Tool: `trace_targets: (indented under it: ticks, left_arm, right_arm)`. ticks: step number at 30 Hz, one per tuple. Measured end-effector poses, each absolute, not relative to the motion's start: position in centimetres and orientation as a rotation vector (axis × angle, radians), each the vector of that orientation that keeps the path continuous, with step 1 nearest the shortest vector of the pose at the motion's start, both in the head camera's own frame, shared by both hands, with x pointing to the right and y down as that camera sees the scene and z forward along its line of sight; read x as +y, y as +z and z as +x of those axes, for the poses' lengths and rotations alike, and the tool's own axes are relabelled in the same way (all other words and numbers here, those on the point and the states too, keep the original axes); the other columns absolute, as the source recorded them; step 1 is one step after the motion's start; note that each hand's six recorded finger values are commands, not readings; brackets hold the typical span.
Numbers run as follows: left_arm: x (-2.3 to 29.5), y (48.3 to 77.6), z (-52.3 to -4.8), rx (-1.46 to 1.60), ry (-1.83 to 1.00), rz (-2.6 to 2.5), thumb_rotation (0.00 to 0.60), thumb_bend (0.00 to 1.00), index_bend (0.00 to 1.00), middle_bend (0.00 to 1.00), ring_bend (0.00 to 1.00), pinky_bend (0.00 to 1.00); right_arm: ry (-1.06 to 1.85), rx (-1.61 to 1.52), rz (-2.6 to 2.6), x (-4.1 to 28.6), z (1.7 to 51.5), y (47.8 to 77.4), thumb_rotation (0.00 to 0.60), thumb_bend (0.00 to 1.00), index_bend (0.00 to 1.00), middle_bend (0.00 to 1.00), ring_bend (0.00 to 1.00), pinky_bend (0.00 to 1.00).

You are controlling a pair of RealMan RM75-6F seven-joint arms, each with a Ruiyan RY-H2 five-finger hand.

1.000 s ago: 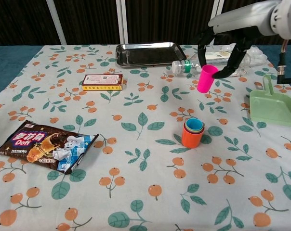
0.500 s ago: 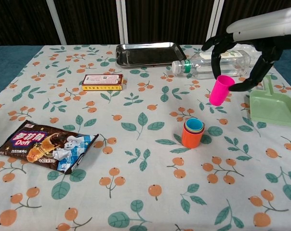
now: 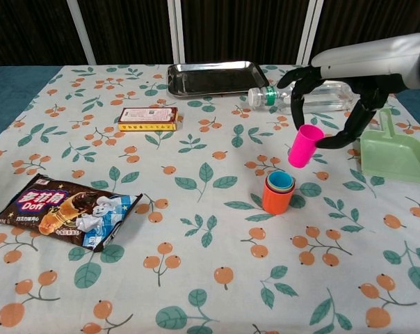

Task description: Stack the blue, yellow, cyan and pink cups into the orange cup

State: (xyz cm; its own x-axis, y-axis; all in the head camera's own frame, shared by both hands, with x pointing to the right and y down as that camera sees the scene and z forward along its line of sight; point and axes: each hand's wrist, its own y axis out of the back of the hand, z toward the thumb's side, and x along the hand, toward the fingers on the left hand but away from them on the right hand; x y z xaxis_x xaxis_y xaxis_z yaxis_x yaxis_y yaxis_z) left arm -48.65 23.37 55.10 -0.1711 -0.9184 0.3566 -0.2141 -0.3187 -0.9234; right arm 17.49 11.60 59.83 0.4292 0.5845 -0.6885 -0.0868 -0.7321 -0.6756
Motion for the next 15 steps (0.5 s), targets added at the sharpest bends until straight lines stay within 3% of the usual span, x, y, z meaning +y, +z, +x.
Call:
trace_targets:
  ticks: [15]
  left_arm:
    - [23.3, 55.1, -48.6, 1.319, -1.536, -1.507, 0.600, 0.68, 0.20, 0.10, 0.01, 0.06]
  right_arm:
    - [1.326, -0.401, -2.055, 12.0, 16.4, 60.9, 0.600, 0.40, 0.49, 0.00, 0.04, 0.09]
